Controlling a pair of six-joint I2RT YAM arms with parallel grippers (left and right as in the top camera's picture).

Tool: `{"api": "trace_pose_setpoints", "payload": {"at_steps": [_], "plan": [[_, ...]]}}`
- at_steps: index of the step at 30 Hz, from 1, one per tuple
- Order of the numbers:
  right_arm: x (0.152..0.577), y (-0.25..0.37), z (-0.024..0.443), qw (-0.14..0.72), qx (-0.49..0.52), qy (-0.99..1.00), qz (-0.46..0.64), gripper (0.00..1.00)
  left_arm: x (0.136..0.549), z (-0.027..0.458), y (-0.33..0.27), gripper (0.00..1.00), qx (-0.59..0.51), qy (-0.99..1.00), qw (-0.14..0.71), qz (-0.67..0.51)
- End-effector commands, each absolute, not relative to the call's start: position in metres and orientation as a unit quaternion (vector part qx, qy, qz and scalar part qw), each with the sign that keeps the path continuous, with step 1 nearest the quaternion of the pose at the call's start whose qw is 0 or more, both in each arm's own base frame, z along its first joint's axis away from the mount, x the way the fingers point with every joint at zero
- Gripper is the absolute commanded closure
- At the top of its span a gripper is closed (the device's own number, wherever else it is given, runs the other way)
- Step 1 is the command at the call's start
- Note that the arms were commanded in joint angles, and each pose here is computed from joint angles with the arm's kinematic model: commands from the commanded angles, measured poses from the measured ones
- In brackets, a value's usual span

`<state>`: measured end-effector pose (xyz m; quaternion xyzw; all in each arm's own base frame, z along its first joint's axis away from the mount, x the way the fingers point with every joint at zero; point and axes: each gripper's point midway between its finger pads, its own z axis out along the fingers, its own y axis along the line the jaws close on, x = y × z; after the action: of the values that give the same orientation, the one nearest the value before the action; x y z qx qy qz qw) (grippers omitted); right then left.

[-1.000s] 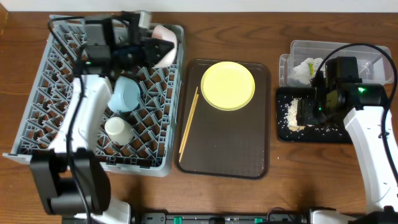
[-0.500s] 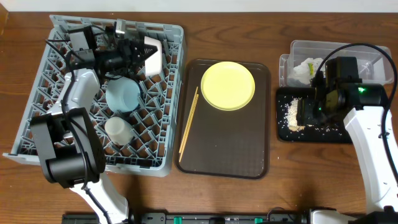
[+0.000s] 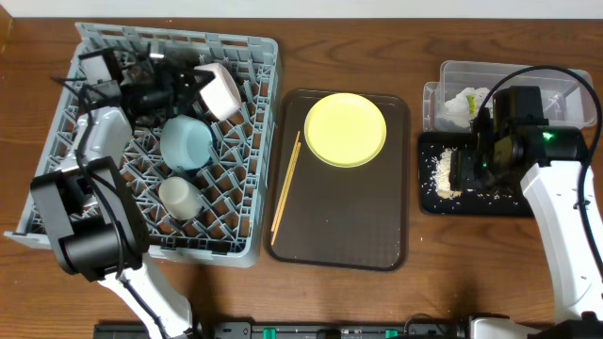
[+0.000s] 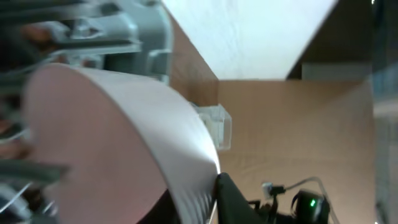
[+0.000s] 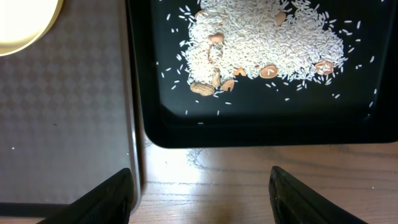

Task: Sort waste into correct bins and load items into the dishwasher
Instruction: 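Withdraw the left gripper from the rack and reach toward the chopsticks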

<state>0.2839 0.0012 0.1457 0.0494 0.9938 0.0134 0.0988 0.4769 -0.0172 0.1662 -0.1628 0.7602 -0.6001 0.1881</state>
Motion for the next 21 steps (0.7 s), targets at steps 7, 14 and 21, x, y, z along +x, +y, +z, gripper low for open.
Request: {"api": "trace_pose_setpoints", "payload": {"at_steps": [7, 14, 21], "plan": [[0.285, -0.003, 0.154, 0.11, 0.049, 0.993, 0.008, 0.32, 0.477, 0.152, 0.011, 0.53, -0.191, 0.768, 0.206, -0.575], [0.284, -0.002, 0.154, 0.108, 0.048, 0.993, 0.008, 0.32, 0.479, 0.174, 0.022, 0.32, -0.183, 0.783, 0.257, -0.537], [0.283, -0.002, 0.153, 0.106, 0.048, 0.993, 0.008, 0.32, 0.469, 0.233, 0.031, 0.15, -0.15, 0.802, 0.349, -0.46]]}}
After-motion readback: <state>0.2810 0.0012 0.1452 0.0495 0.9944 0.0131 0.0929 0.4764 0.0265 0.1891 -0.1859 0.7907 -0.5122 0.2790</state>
